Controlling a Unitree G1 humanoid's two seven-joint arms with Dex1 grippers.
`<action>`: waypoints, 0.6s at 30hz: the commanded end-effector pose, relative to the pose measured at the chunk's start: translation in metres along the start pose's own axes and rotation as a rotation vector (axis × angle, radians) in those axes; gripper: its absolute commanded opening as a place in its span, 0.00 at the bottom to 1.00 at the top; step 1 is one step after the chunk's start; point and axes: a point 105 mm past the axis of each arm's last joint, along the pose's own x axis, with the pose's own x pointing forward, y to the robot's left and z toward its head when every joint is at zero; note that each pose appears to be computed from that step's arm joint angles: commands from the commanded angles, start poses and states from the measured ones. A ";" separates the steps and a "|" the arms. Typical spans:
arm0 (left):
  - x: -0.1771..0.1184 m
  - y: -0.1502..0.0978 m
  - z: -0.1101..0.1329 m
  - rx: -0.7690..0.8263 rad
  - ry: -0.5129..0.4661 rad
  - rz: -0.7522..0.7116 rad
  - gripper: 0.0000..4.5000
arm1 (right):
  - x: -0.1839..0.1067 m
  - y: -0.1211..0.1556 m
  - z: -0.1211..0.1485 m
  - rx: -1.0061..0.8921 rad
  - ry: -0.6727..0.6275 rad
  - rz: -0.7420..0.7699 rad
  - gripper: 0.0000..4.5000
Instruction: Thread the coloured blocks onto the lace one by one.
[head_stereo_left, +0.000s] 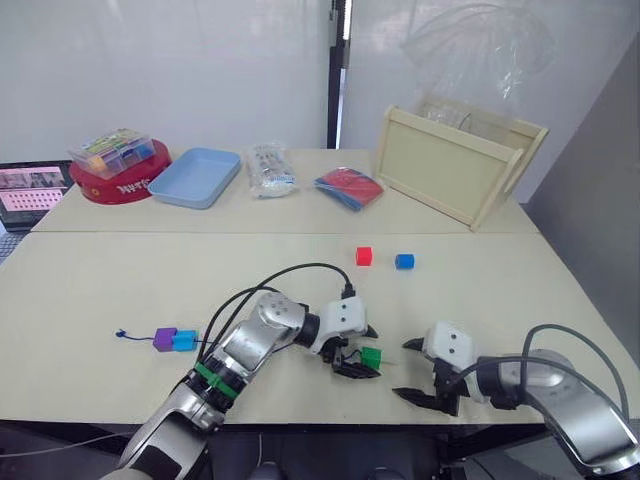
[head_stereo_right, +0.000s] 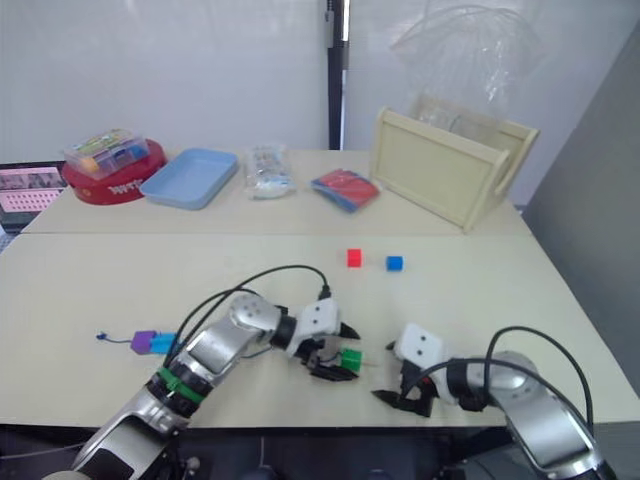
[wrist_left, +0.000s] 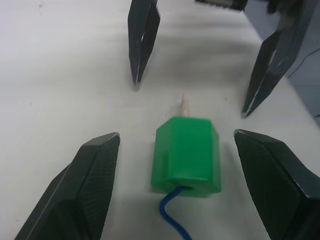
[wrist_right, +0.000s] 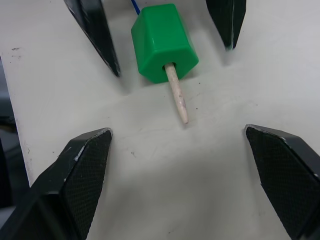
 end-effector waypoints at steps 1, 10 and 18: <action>0.001 -0.005 0.001 0.032 -0.003 -0.035 0.80 | -0.001 -0.003 0.002 -0.017 -0.015 -0.049 1.00; 0.003 -0.007 0.004 0.039 -0.019 -0.062 0.29 | 0.009 0.000 0.004 -0.007 -0.040 -0.050 1.00; -0.001 -0.007 0.001 0.037 -0.009 -0.057 0.29 | 0.009 -0.005 0.001 -0.040 -0.035 -0.064 0.45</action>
